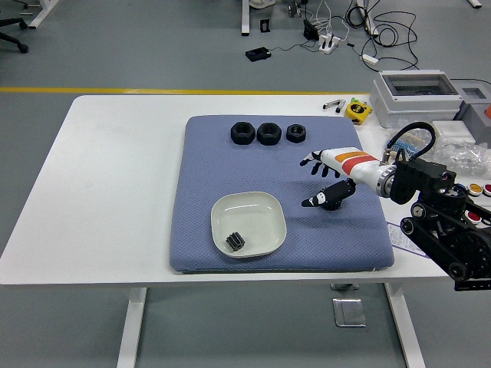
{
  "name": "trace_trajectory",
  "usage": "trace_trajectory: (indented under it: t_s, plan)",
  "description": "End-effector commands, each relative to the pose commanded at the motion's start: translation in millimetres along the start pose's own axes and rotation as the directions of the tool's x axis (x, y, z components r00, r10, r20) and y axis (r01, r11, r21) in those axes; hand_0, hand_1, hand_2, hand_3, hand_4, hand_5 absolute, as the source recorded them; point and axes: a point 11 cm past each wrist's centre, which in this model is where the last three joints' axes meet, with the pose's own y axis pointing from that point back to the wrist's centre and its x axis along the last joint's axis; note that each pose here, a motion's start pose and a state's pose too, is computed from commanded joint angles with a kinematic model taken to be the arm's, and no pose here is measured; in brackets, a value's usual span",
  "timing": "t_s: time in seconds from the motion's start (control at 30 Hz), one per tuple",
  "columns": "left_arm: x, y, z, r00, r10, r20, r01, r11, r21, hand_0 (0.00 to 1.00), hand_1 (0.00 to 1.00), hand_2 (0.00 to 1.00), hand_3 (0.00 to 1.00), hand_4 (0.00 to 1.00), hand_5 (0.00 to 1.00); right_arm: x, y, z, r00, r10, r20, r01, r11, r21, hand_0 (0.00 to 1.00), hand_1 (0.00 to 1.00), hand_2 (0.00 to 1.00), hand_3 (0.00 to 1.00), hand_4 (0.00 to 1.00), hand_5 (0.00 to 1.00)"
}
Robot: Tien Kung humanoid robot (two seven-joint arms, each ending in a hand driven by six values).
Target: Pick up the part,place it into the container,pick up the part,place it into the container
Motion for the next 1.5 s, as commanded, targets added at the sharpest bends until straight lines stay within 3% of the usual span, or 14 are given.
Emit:
trace_trajectory:
  t_s: [0.2,0.43,0.53,0.57,0.73,0.77,0.93,0.97,1.33,1.37,1.5]
  plan:
    - [-0.7,0.1,-2.0,1.000,-0.002,0.004,0.002,1.000,0.004,0.698,0.614,0.654,0.559,0.568,0.587,-11.5,-3.2,17,0.998,0.007,0.058,-0.004,0.998,-0.065,0.500,0.609,0.681,0.777,0.998,0.457]
    - [-0.6,0.2,-4.8,1.000,-0.002,0.003,0.002,1.000,0.009,0.698,0.615,0.654,0.559,0.568,0.588,-23.6,-2.8,32,1.000,0.008,0.029,-0.004,0.992,-0.123,0.462,0.594,0.665,0.734,0.998,0.439]
    - [-0.9,0.2,-3.5,1.000,-0.004,0.009,0.004,1.000,0.006,0.698,0.615,0.654,0.559,0.568,0.588,-26.2,-3.3,34,1.000,0.003,0.014,-0.001,0.991,-0.131,0.462,0.594,0.665,0.734,0.998,0.439]
    - [-0.9,0.2,-3.2,1.000,-0.004,0.010,0.004,1.000,0.006,0.697,0.619,0.655,0.560,0.568,0.587,-26.9,-3.2,34,1.000,0.003,0.014,-0.001,0.991,-0.132,0.385,0.561,0.649,0.688,0.990,0.425]
    - [-1.3,0.3,-3.3,1.000,-0.005,0.009,0.005,1.000,0.006,0.697,0.619,0.655,0.560,0.568,0.587,-31.9,-4.3,36,1.000,0.001,0.011,0.001,0.990,-0.141,0.385,0.561,0.649,0.688,0.990,0.425]
    - [-1.3,0.3,-2.9,1.000,-0.005,0.010,0.005,1.000,0.005,0.698,0.621,0.655,0.559,0.569,0.588,-32.4,-4.4,36,1.000,0.000,0.010,0.002,0.990,-0.144,0.330,0.528,0.595,0.643,0.957,0.410]
    - [-1.7,0.3,-1.5,1.000,-0.006,0.007,0.006,1.000,0.002,0.698,0.621,0.655,0.559,0.569,0.588,-35.6,-3.8,40,1.000,0.011,0.009,-0.010,0.988,-0.153,0.330,0.528,0.595,0.643,0.957,0.410]
    - [-1.7,0.3,-1.5,1.000,-0.006,0.007,0.006,1.000,0.002,0.697,0.621,0.654,0.559,0.568,0.587,-36.3,-3.9,40,1.000,0.012,0.008,-0.011,0.988,-0.153,0.243,0.459,0.535,0.553,0.883,0.382]
    - [-2.8,0.4,0.2,1.000,-0.009,0.004,0.009,1.000,-0.002,0.697,0.624,0.653,0.559,0.568,0.587,-45.4,-3.0,45,1.000,0.001,-0.009,-0.002,0.986,-0.166,0.222,0.437,0.508,0.523,0.857,0.377]
    - [-2.8,0.4,0.3,1.000,-0.009,0.003,0.009,1.000,-0.002,0.697,0.622,0.651,0.559,0.570,0.588,-45.9,-2.9,45,1.000,0.002,-0.012,-0.004,0.986,-0.166,0.165,0.384,0.460,0.483,0.808,0.359]
    - [-3.1,0.4,1.1,1.000,-0.009,0.003,0.009,1.000,-0.003,0.697,0.622,0.651,0.559,0.570,0.588,-47.6,-2.4,47,1.000,0.005,-0.026,-0.009,0.986,-0.167,0.165,0.384,0.460,0.483,0.808,0.359]
